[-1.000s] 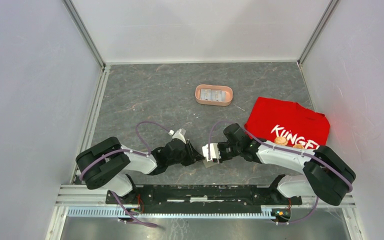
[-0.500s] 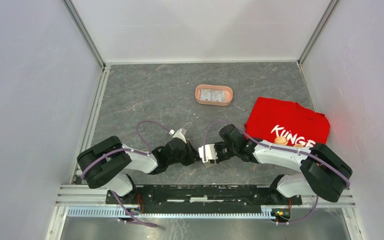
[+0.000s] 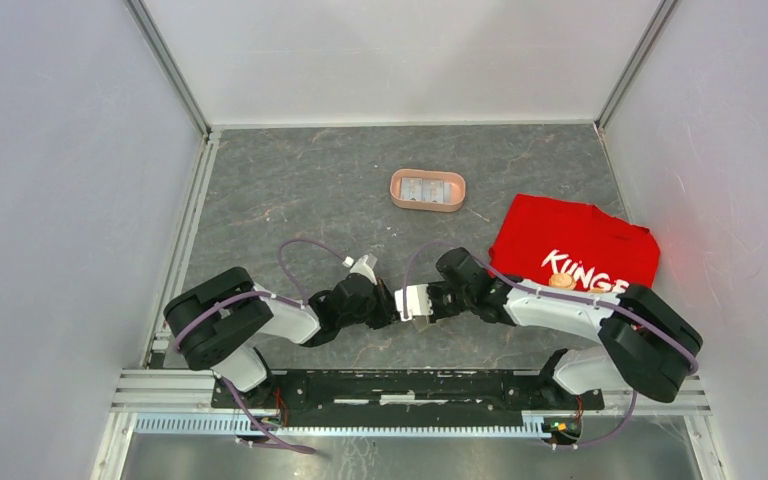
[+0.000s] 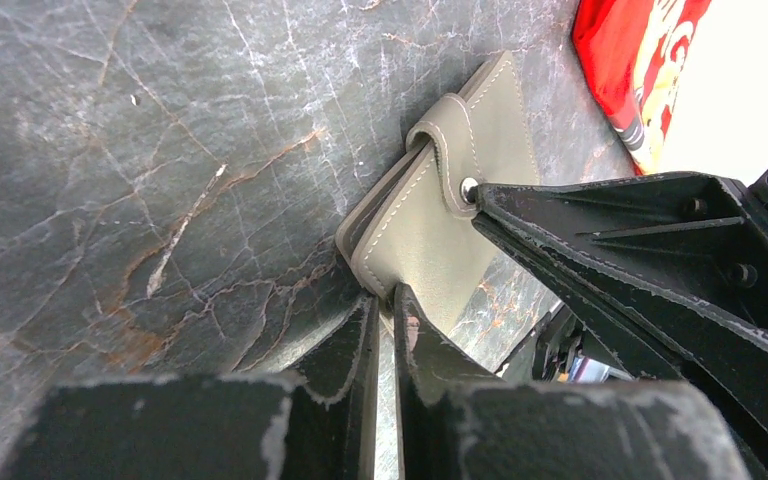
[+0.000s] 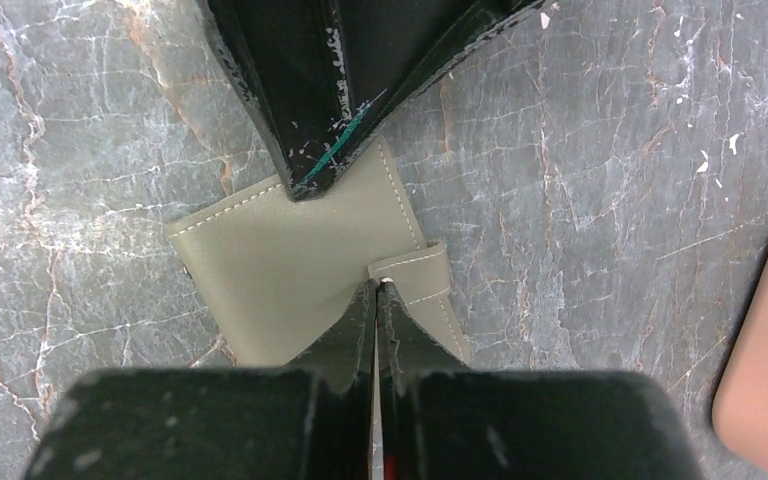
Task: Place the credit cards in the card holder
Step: Open the card holder at the center of the board.
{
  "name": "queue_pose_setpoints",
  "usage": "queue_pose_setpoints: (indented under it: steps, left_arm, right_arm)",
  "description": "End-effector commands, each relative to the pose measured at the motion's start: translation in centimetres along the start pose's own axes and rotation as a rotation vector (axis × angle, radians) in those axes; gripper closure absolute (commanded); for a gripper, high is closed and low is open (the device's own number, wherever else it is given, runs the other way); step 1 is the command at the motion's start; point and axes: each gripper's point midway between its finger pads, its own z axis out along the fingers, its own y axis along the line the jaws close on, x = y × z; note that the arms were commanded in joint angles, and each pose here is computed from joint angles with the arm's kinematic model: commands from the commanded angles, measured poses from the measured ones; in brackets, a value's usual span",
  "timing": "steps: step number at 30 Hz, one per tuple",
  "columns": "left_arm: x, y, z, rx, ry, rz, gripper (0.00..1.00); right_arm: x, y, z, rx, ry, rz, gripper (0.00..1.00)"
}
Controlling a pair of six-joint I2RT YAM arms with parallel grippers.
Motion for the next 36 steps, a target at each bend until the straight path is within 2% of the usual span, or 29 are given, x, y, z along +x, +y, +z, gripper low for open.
queue_pose_setpoints:
  steps: [1, 7, 11, 17, 23, 24, 26, 28, 29, 32, 36]
  left_arm:
    - [2.1, 2.8, -0.2, -0.088, 0.086, 0.078, 0.98]
    - [2.2, 3.2, -0.4, -0.098, 0.085, 0.087, 0.98]
    - [2.2, 3.0, -0.4, -0.088, 0.089, 0.100, 0.98]
    - [1.7, 0.2, -0.7, 0.025, 0.082, 0.140, 0.98]
    - [1.0, -2.7, -1.6, 0.133, 0.057, 0.205, 0.98]
    - [0.9, -2.9, -1.6, 0.139, 0.054, 0.209, 0.97]
    - [0.8, -3.0, -1.8, 0.146, 0.047, 0.208, 0.92]
    - [0.8, -3.0, -1.8, 0.146, 0.043, 0.203, 0.87]
    - [0.8, -2.9, -1.8, 0.145, 0.045, 0.201, 0.86]
    - [0.8, -3.0, -1.8, 0.154, 0.043, 0.204, 0.85]
    - [0.5, -4.0, -2.0, 0.192, 0.029, 0.214, 0.83]
  right_arm:
    - [-0.9, -1.7, -0.6, 0.064, -0.033, 0.047, 1.00]
    - [-1.7, -4.2, -2.1, 0.151, -0.115, 0.145, 1.00]
    - [-1.2, -5.6, -2.7, 0.219, -0.120, 0.205, 1.00]
    - [-0.4, -6.2, -2.1, 0.255, -0.106, 0.302, 1.00]
    - [2.5, -7.4, -0.3, 0.303, -0.009, 0.548, 1.00]
    - [2.7, -7.7, -0.1, 0.293, 0.004, 0.576, 0.91]
    - [2.9, -8.0, -0.2, 0.273, 0.000, 0.616, 0.62]
    - [2.8, -8.8, -1.3, 0.293, -0.037, 0.626, 0.45]
    - [2.6, -9.4, -2.3, 0.315, -0.066, 0.629, 0.40]
    - [1.5, -10.2, -4.7, 0.300, -0.154, 0.582, 0.34]
    - [-0.3, -7.0, -6.4, 0.088, -0.263, 0.445, 0.30]
